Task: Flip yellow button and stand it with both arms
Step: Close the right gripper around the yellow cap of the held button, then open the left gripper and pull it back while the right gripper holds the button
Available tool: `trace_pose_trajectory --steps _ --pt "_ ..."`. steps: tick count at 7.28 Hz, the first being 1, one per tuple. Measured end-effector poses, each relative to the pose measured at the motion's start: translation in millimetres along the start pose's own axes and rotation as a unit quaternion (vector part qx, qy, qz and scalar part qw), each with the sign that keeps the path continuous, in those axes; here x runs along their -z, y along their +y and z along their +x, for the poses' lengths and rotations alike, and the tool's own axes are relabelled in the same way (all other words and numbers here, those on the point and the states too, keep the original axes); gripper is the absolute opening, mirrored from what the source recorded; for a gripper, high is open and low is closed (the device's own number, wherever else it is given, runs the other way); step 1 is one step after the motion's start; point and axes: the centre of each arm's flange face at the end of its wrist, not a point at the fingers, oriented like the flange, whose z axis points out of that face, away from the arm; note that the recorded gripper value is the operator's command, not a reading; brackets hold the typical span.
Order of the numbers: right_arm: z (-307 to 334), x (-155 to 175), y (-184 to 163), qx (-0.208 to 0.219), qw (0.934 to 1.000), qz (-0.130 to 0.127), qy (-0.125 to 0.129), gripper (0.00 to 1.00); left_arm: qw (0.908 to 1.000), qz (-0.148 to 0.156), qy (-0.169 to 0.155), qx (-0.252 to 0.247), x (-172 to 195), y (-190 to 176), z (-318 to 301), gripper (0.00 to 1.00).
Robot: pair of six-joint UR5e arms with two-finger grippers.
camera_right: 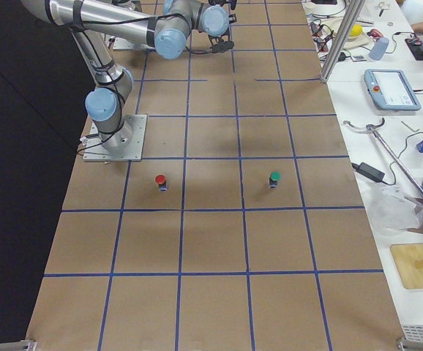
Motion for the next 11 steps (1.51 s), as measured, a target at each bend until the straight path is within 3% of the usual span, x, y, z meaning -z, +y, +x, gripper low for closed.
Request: trace_pose_trajectory --steps 2,9,11 --pt "0.1 -0.6 -0.1 -0.001 1.0 -0.001 0.001 0.93 1.0 0.001 0.0 -0.003 1.3 3.0 4.4 0.08" --pt "3.1 -9.9 4.8 -0.003 0.9999 -0.001 0.014 0.93 1.0 0.001 0.0 0.004 1.2 14.2 -4.4 0.09" --pt "3.6 -10.6 4.7 -0.004 0.9998 0.002 0.017 0.8 1.0 0.001 0.001 0.003 0.8 15.1 -3.7 0.1"
